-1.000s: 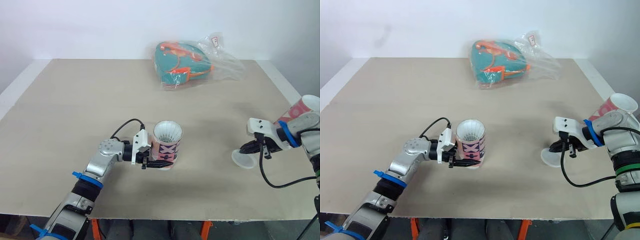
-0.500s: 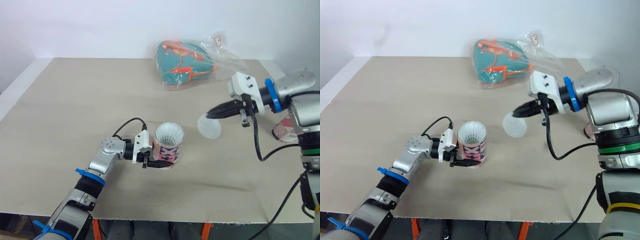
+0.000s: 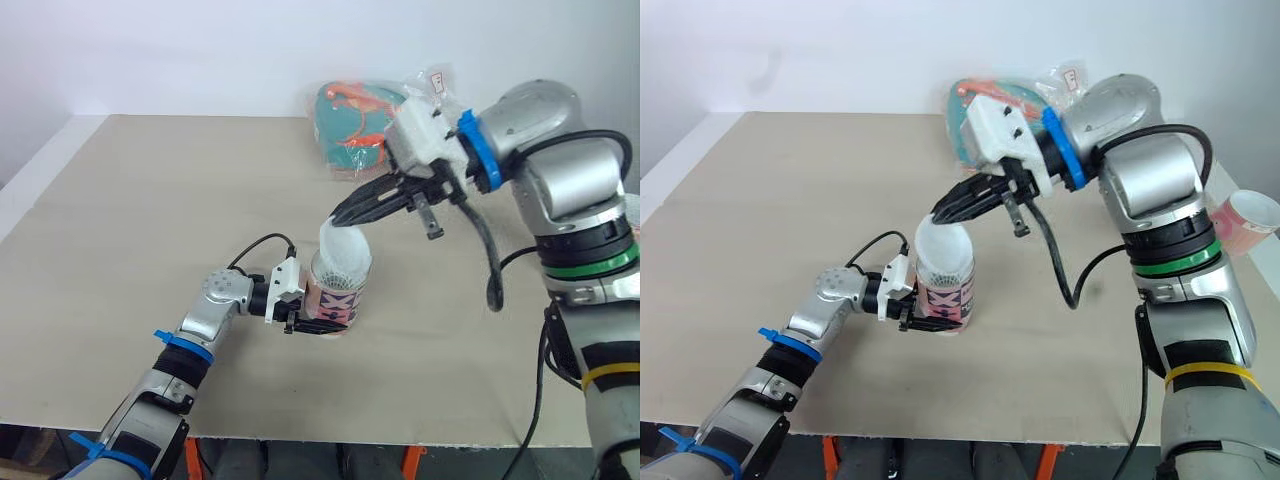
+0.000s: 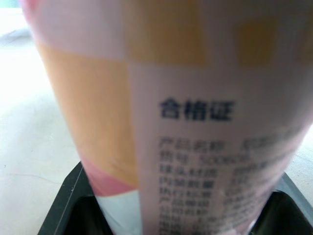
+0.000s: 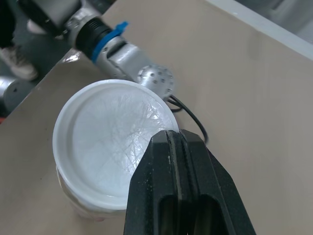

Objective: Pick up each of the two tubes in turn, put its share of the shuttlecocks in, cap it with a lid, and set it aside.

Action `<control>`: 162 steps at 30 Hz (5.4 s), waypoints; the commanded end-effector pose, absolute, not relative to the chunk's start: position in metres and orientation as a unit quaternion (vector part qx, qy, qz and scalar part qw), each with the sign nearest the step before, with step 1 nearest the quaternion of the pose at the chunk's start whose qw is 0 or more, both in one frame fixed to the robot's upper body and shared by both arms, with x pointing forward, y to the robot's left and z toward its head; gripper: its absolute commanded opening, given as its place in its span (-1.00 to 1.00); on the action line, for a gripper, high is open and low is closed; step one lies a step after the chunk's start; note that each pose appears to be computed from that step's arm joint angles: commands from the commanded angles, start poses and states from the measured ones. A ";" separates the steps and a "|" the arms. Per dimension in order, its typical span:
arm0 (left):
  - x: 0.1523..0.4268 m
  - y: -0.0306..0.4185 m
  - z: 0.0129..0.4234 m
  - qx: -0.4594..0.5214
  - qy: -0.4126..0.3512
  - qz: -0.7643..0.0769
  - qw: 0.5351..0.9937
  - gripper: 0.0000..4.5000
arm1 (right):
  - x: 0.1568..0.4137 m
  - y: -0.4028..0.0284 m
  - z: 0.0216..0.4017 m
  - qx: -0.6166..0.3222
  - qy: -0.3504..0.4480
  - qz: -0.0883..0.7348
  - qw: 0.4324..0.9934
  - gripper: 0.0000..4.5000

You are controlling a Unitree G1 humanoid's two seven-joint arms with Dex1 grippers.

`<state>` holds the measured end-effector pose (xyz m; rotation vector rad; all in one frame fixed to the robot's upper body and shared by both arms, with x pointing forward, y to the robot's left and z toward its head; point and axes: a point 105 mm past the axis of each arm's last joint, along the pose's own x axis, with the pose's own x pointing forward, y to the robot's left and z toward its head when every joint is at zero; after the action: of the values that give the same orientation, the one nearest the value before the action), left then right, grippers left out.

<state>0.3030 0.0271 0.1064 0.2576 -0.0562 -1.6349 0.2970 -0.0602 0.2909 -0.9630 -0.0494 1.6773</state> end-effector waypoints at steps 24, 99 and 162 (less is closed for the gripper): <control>0.304 0.034 0.095 0.124 0.007 -0.727 0.675 0.14 | 0.290 -0.055 0.300 -0.503 -0.036 0.715 0.484 -0.96; 0.308 0.042 0.097 0.124 0.013 -0.713 0.690 0.14 | 0.275 -0.059 0.264 -0.410 0.006 0.755 0.512 -0.98; 0.299 0.142 0.135 0.156 -0.004 -0.602 0.783 1.00 | 0.255 -0.125 0.171 -0.205 0.128 0.609 0.756 0.98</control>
<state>0.2984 0.1364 0.1086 0.3126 0.0910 -1.3399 0.2543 -0.1303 0.1629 -0.4146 0.3332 1.3215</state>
